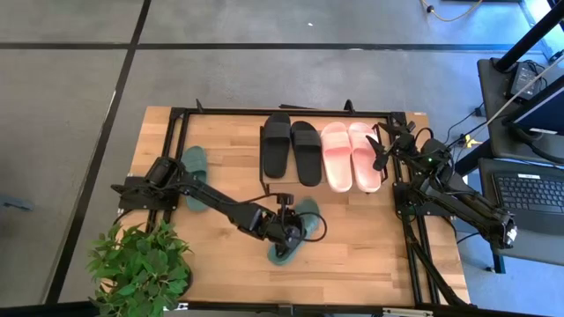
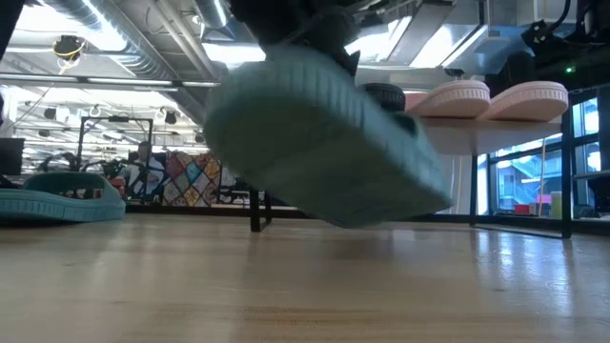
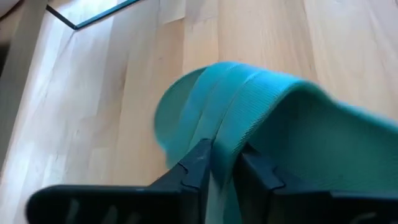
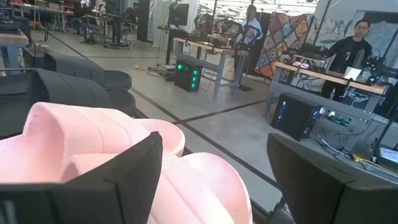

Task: Pick and place slides into the shelf
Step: Put the right green slide under the shelf

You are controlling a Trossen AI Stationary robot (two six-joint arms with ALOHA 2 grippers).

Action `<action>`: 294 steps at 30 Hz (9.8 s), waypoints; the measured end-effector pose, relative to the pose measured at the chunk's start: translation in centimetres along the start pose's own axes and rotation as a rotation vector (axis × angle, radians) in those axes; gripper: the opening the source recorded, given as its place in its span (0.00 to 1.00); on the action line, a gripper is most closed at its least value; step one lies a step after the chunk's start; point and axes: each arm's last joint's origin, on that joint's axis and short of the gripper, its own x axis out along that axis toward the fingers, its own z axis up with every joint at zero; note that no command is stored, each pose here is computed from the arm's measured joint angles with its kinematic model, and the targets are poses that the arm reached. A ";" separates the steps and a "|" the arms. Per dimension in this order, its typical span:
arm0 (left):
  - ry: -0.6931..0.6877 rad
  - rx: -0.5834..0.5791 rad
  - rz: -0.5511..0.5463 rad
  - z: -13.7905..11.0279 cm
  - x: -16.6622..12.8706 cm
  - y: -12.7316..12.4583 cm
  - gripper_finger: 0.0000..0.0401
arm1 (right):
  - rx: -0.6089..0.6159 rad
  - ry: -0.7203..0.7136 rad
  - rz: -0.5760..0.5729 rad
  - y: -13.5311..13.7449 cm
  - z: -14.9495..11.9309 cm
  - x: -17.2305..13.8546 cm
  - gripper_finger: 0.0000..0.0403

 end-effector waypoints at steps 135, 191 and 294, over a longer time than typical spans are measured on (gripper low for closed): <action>-0.366 -0.402 0.247 -20.5 -15.0 17.7 0.48 | -0.318 0.892 0.238 37.0 1.0 1.7 0.71; -0.360 -0.401 0.247 -20.6 -15.0 17.7 0.48 | -0.756 0.800 -0.168 31.3 -4.4 -3.9 0.03; -0.270 -0.399 0.227 -21.4 -14.6 17.4 0.48 | -0.006 1.250 0.335 39.8 0.8 -5.6 0.56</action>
